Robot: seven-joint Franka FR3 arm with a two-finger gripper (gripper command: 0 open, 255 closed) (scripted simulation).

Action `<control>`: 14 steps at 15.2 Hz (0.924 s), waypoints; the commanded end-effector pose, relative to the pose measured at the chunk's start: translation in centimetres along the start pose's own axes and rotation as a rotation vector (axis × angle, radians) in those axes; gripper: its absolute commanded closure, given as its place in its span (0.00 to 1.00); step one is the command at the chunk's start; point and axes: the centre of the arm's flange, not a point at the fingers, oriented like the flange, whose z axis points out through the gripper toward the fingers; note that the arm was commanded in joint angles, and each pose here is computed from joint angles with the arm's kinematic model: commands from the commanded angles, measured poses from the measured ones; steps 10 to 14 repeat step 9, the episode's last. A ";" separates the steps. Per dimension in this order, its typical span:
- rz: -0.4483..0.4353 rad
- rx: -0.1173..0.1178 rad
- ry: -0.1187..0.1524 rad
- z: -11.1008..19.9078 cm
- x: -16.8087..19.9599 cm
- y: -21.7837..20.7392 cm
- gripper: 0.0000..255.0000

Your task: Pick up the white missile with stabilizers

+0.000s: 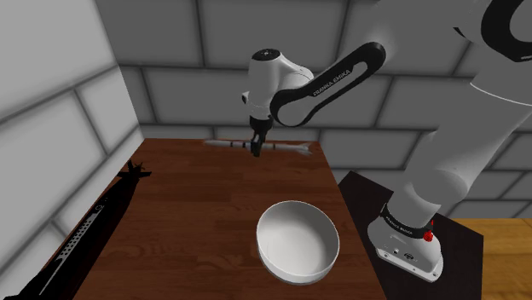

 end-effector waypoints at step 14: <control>0.000 0.000 0.000 -4.2 0.3 1.0 1.00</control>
